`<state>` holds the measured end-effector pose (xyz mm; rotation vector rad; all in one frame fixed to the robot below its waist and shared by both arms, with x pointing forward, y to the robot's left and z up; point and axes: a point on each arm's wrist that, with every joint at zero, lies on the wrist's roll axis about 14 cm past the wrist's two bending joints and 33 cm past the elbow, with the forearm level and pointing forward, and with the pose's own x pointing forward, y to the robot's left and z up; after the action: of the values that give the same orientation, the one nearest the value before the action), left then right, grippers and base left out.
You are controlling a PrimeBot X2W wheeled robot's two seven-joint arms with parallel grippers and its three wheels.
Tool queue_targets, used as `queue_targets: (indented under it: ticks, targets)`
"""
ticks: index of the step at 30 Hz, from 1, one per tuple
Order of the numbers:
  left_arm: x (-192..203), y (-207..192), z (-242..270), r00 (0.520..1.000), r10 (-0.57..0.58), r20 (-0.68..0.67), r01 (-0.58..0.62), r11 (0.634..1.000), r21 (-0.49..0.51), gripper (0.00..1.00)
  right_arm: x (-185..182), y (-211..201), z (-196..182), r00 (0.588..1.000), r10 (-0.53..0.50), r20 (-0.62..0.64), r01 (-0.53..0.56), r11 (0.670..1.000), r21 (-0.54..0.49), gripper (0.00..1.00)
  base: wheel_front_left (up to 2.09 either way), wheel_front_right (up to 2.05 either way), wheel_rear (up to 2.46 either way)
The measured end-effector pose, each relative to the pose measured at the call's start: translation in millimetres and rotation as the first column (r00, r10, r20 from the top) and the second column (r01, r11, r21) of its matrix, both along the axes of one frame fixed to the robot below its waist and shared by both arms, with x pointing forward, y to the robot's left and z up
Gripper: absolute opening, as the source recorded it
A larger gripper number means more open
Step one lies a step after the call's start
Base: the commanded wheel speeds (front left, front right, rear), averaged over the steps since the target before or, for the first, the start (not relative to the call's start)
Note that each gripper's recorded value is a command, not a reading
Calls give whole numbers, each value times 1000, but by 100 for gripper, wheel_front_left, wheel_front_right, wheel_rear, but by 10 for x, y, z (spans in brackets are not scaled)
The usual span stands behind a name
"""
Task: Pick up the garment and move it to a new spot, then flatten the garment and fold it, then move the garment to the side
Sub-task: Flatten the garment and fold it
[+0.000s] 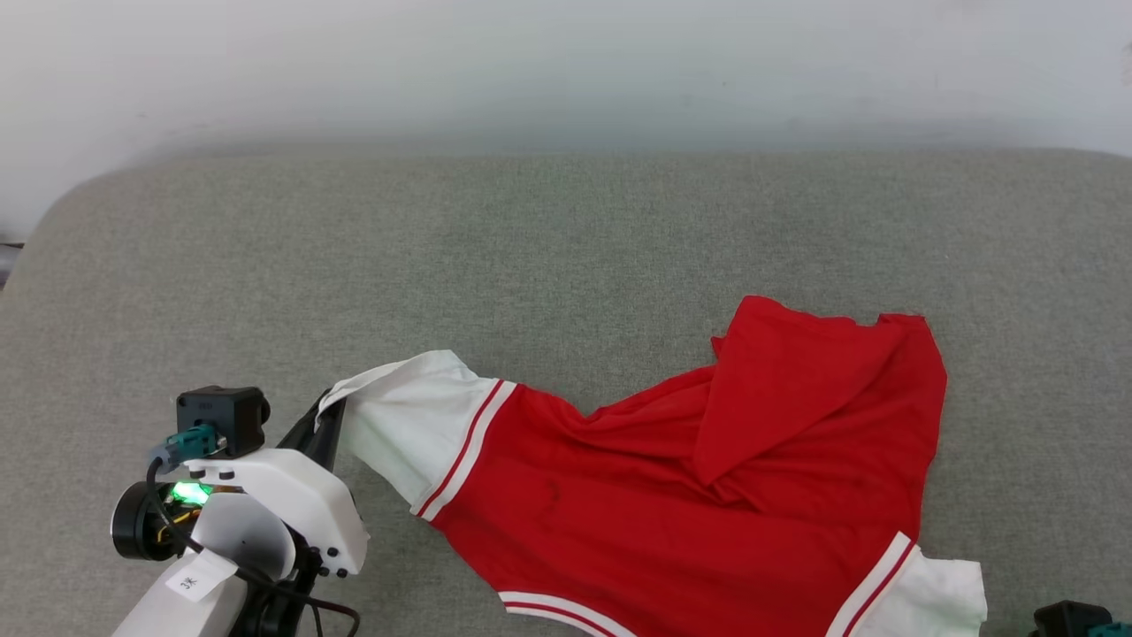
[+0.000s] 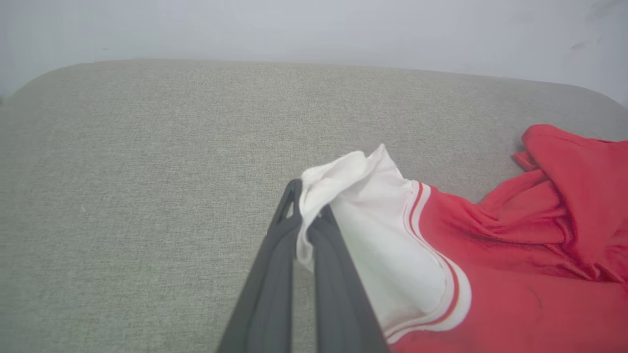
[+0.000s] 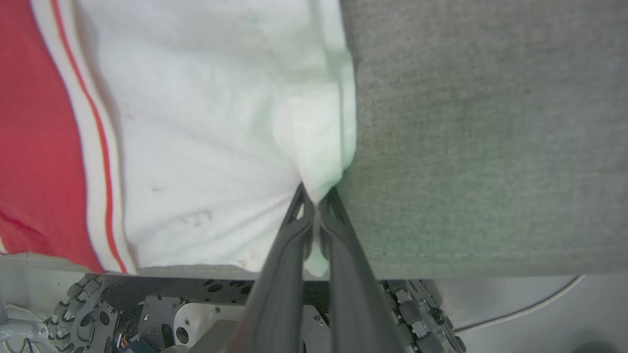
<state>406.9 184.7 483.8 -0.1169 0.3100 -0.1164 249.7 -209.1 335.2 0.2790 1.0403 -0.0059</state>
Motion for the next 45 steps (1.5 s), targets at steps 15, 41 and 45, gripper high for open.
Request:
queue_targets:
  ticks: [15,41,45]
  targets:
    - [115,87,814,966,26,256,-24,1000,-12,0,965,-251,1516,838,68,541,39,982,-183,0,0,0,0]
    - [2054,458,2506,743,49,667,-83,996,19,0,3519,-173,4001,246,257,935,181,935,-305,0,0,0,0]
    - [2286,520,2615,700,66,712,-96,995,2,0,3783,-129,4148,196,272,942,192,932,-309,0,0,0,0]
